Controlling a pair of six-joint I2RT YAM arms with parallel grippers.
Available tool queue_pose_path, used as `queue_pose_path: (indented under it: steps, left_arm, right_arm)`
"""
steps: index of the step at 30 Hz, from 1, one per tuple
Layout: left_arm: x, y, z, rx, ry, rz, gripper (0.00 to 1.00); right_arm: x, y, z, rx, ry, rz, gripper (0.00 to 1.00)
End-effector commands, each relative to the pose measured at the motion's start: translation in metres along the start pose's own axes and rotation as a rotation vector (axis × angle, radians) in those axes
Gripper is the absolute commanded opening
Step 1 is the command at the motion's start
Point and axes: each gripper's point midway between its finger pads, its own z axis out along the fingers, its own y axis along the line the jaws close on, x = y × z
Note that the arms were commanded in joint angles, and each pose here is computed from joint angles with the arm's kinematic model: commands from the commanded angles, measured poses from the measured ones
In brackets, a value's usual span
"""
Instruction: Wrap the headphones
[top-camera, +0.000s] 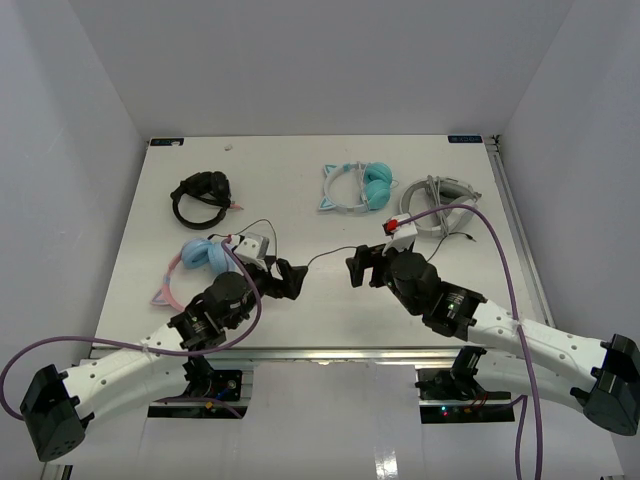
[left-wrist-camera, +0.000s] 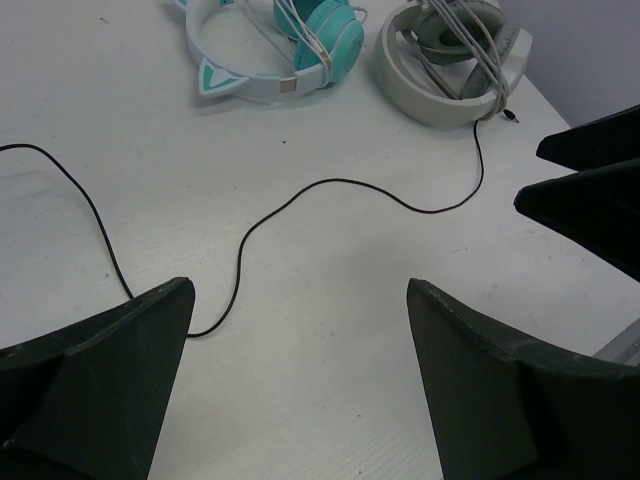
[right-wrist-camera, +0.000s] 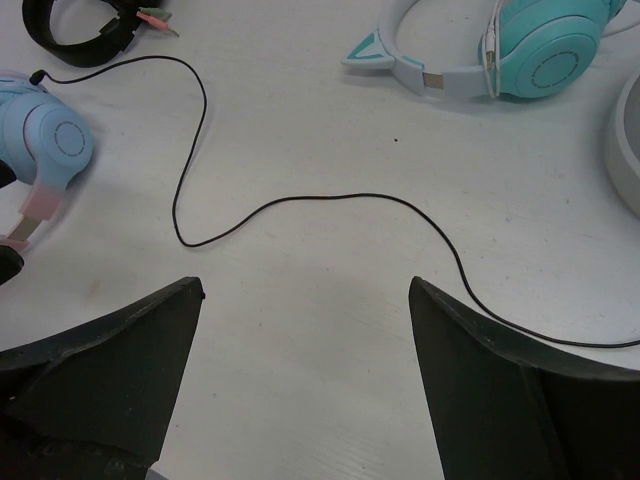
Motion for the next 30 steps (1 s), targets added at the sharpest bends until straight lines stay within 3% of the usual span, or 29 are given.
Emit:
queue_pose_path:
  steps: [1,7,13,15,18,23,30]
  left_arm:
    - [-0.001,0.004,0.0,-0.019,-0.011,0.006,0.98]
    - [-0.002,0.015,0.005,-0.099,-0.031,-0.025,0.98]
    - [-0.014,0.041,0.009,-0.356,0.0,-0.129,0.92]
    - [-0.011,0.064,0.0,-0.505,-0.003,-0.168,0.87]
    - [-0.005,0.122,-0.025,-0.808,0.002,-0.336,0.81]
    - [0.016,0.18,-0.047,-0.964,0.078,-0.537,0.73]
    - [0.021,0.217,-0.085,-1.178,0.008,-0.601,0.71]
  right_arm:
    - [-0.014,0.003,0.002,0.01,-0.046,0.028,0.9]
    - [-0.016,0.0,0.002,0.026,-0.046,0.027,0.9]
    - [-0.013,-0.011,0.002,0.086,-0.044,0.02,0.9]
    - [-0.013,-0.013,0.001,0.094,-0.044,0.024,0.9]
    - [-0.014,-0.01,-0.001,0.073,-0.045,0.031,0.9]
    - [-0.01,-0.005,0.001,0.051,-0.028,0.024,0.9]
    - [-0.006,0.004,0.005,0.02,0.01,0.011,0.9]
